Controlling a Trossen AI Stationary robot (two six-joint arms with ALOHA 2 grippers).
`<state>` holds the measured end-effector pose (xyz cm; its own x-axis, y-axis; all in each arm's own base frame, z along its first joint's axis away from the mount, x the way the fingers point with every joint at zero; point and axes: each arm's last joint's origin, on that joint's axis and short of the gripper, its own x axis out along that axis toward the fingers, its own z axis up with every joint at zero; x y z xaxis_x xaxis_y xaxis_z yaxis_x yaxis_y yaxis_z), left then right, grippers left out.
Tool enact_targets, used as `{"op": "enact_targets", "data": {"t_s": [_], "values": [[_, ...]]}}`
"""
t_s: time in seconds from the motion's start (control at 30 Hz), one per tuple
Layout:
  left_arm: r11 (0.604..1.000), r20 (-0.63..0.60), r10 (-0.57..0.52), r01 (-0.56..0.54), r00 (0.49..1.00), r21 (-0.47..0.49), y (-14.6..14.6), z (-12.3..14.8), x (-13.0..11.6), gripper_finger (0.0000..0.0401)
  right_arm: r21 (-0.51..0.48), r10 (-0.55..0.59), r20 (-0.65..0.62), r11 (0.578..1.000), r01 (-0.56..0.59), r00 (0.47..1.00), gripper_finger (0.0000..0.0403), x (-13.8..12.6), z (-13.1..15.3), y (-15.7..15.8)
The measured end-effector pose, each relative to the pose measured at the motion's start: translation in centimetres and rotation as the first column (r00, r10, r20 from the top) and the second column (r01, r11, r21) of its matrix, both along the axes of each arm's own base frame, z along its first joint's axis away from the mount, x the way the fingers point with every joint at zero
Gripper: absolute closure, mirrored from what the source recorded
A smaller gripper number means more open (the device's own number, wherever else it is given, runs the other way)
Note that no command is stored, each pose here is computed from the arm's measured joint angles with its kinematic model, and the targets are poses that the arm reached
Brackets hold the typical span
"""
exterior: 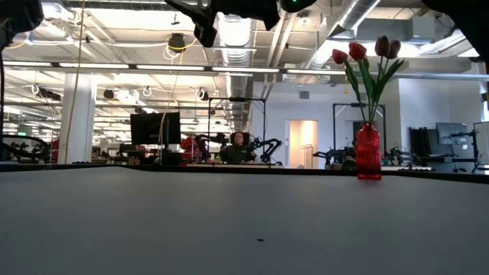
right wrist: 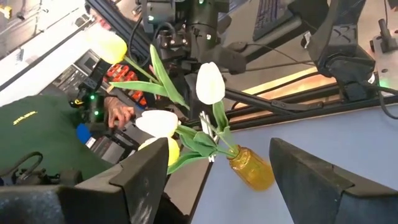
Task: Sort flowers into vase by color
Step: Put the yellow flower into the yellow vase, then return to Home Position
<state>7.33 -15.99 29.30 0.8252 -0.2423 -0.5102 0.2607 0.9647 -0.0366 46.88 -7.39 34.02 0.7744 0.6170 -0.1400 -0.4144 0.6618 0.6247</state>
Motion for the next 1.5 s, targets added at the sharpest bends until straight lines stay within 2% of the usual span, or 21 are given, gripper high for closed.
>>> {"op": "enact_targets", "data": {"t_s": [0.17, 0.43, 0.67, 0.87, 0.93, 1.1, 1.27, 1.33, 1.4, 1.5], "values": [[0.999, -0.02, 0.029, -0.03, 0.999, -0.031, 0.2, 0.0, 0.4, 0.0383, 0.005, -0.002, -0.004, 1.0, 0.002, 1.0, 0.0097, 0.0, 0.0, 0.0], [0.999, -0.055, 0.028, -0.031, 0.998, -0.042, 0.3, -0.1, 0.6, 0.0327, 0.005, -0.002, -0.004, 1.0, 0.002, 1.0, 0.0097, 0.0, 0.0, 0.0], [0.992, -0.221, -0.028, 0.001, 0.975, -0.124, 0.5, -0.5, 0.7, 0.0288, 0.006, -0.005, -0.005, 1.0, 0.005, 1.0, 0.0097, 0.0, 0.0, -0.2], [0.974, -0.312, -0.129, 0.061, 0.941, -0.218, 1.3, 0.0, 0.5, 0.0285, 0.018, 0.025, -0.004, 1.0, -0.025, 1.0, 0.0097, -0.2, 0.0, -0.8], [0.962, -0.319, -0.132, 0.044, 0.939, -0.268, 1.9, 0.4, 0.3, 0.0285, 0.018, 0.022, -0.004, 1.0, -0.022, 1.0, 0.0097, -0.3, 0.0, -1.1], [0.903, -0.304, -0.094, -0.047, 0.948, -0.427, 4.1, 1.9, -0.3, 0.0285, 0.012, 0.009, 0.002, 1.0, -0.009, 1.0, 0.0097, -0.4, 0.0, -1.7], [0.783, -0.252, -0.058, -0.112, 0.966, -0.611, 6.9, 3.6, -1.4, 0.0285, 0.009, 0.004, 0.009, 1.0, -0.004, 1.0, 0.0097, -0.5, 0.1, -2.2], [0.731, -0.178, -0.015, -0.111, 0.984, -0.673, 8.1, 4.4, -1.8, 0.0285, 0.005, 0.002, 0.017, 1.0, -0.002, 1.0, 0.0097, -0.5, 0.1, -2.3], [0.701, -0.056, 0.05, -0.075, 0.997, -0.709, 9.3, 5.4, -2.2, 0.0285, -0.007, 0.0, 0.026, 1.0, 0.0, 1.0, 0.0097, -0.6, 0.1, -2.5], [0.711, 0.127, 0.185, -0.044, 0.975, -0.702, 11.2, 6.8, -2.7, 0.0285, -0.013, -0.004, 0.028, 1.0, 0.004, 1.0, 0.0097, -0.6, 0.1, -2.7]]}}
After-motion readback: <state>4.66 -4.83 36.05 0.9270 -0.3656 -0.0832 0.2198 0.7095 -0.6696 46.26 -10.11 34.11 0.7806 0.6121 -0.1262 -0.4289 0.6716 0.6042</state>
